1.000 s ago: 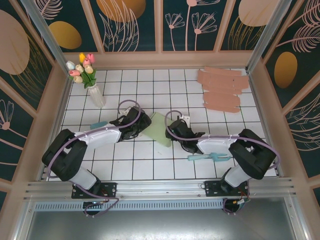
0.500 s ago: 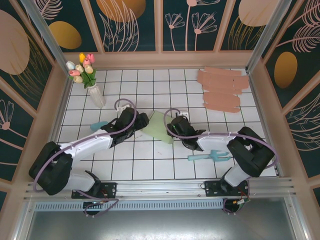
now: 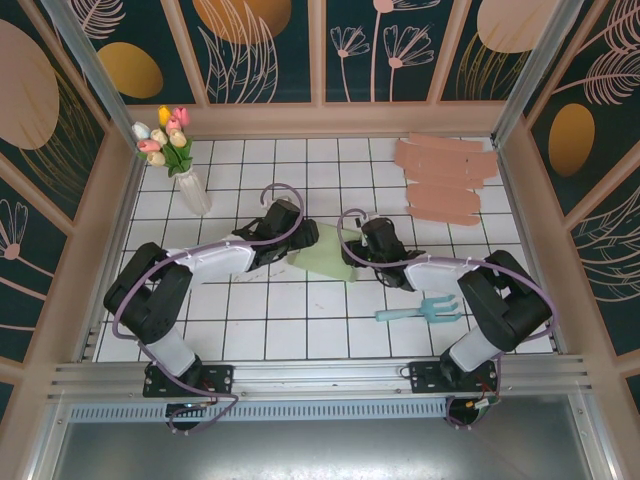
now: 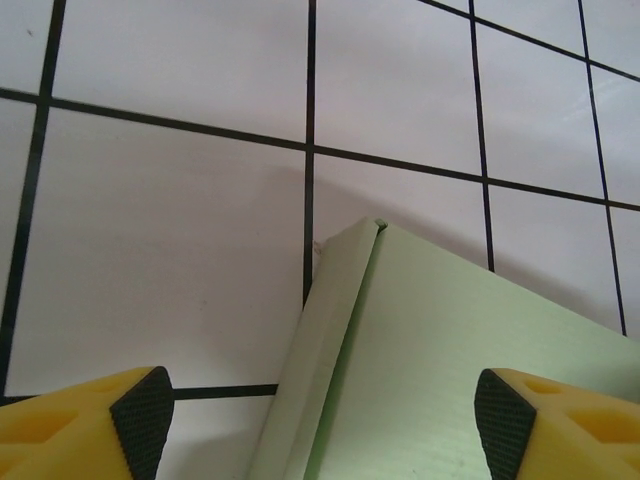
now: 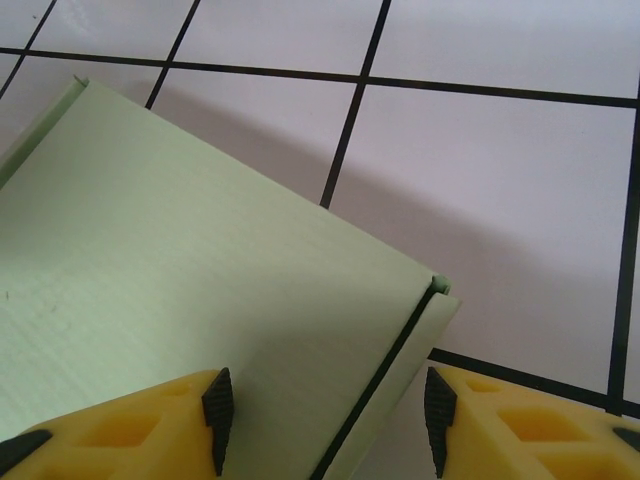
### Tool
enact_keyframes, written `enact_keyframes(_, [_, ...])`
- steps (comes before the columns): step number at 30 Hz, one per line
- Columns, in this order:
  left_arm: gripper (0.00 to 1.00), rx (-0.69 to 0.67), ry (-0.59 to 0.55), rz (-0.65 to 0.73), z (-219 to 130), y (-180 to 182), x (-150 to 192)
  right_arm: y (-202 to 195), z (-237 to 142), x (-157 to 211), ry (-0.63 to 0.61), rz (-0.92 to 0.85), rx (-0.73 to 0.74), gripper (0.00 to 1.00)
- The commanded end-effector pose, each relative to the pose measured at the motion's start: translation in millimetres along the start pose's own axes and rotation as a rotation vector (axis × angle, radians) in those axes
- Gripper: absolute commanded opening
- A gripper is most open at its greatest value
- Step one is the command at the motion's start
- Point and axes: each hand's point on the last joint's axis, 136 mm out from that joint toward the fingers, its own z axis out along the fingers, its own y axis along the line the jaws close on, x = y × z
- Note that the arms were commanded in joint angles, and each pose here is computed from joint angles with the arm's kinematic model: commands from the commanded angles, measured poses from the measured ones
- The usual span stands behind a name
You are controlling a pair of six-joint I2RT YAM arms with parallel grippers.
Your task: Fold the paper box
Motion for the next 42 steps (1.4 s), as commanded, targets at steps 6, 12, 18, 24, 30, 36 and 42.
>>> enact_keyframes(6, [0.92, -0.012, 0.092, -0.137, 5, 5, 24, 2, 1, 7, 0.013, -0.023, -0.032, 0.55])
enact_keyframes(12, [0.93, -0.09, 0.161, -0.052, 15, 17, 41, 1, 0, 10, 0.019, -0.028, -0.029, 0.55])
enact_keyframes(18, [0.93, -0.097, 0.189, -0.031, 21, 9, 48, 0, 0, 11, 0.021, -0.028, -0.027, 0.55])
enact_keyframes(24, [0.92, -0.071, 0.186, -0.061, 17, -1, 51, -1, 2, 13, 0.029, -0.026, -0.025, 0.55])
enact_keyframes(30, [0.93, -0.218, 0.15, -0.065, 11, 12, 38, 0, 2, 13, 0.03, -0.025, -0.025, 0.54])
enact_keyframes(36, [0.93, -0.231, 0.159, -0.097, 5, 10, 37, -1, 4, 15, 0.034, -0.025, -0.023, 0.54])
enact_keyframes(42, [0.93, -0.172, 0.159, -0.154, -3, 0, 35, -1, 3, 14, 0.032, -0.025, -0.024, 0.54])
